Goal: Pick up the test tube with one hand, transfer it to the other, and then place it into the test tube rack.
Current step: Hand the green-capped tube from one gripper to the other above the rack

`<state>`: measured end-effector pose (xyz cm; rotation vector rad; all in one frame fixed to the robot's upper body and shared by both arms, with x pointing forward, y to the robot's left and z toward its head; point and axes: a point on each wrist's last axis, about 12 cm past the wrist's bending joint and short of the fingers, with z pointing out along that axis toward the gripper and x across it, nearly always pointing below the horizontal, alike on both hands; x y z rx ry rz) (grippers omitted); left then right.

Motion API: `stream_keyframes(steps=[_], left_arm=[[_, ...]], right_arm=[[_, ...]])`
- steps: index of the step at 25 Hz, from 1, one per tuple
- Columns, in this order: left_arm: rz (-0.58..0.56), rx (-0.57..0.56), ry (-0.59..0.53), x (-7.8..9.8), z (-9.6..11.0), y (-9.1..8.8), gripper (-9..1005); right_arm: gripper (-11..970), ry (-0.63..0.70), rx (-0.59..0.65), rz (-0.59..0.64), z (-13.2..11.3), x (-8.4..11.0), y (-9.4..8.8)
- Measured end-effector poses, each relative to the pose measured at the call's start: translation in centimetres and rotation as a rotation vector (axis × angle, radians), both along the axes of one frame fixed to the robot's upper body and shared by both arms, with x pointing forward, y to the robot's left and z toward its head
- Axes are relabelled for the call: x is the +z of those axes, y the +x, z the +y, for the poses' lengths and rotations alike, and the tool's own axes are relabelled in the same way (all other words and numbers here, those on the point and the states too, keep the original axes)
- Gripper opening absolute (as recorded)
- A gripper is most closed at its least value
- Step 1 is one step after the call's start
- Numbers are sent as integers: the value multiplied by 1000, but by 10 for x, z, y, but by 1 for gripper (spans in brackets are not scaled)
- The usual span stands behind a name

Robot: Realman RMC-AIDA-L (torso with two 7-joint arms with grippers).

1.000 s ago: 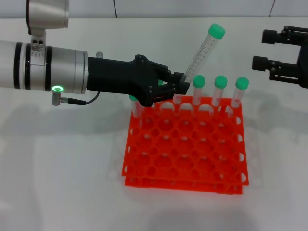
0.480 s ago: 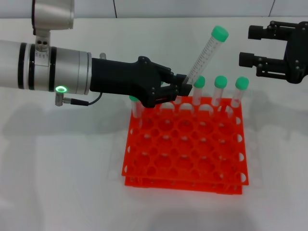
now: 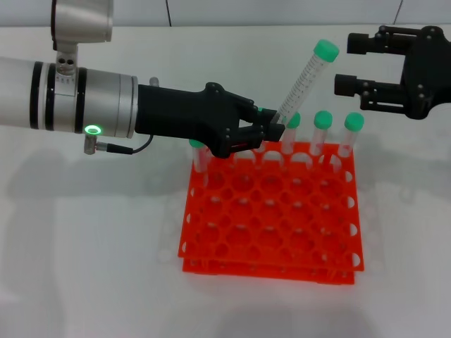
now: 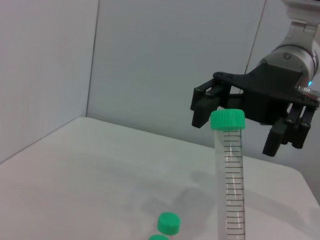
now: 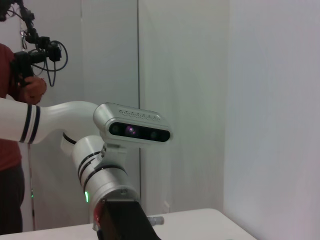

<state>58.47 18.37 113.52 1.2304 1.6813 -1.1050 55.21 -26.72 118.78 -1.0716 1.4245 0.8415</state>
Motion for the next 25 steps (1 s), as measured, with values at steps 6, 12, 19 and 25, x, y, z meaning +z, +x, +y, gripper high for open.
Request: stream_keyframes(steps=[6,12,19,25], left_arm=[[0,-8,2,0,-2,0,189],[-3,-11,2,0,-3,0,189],[-20,-19,-1,0,-2,-2,190],[-28,-23,-1,-2,-1,-3,189]], right_arm=[[633,9,23,-8,8,3,3],[633,8,38,-11,15,4,5],[633,8,26,-12,15,4,6],[634,9,22,-14,13,5,7]])
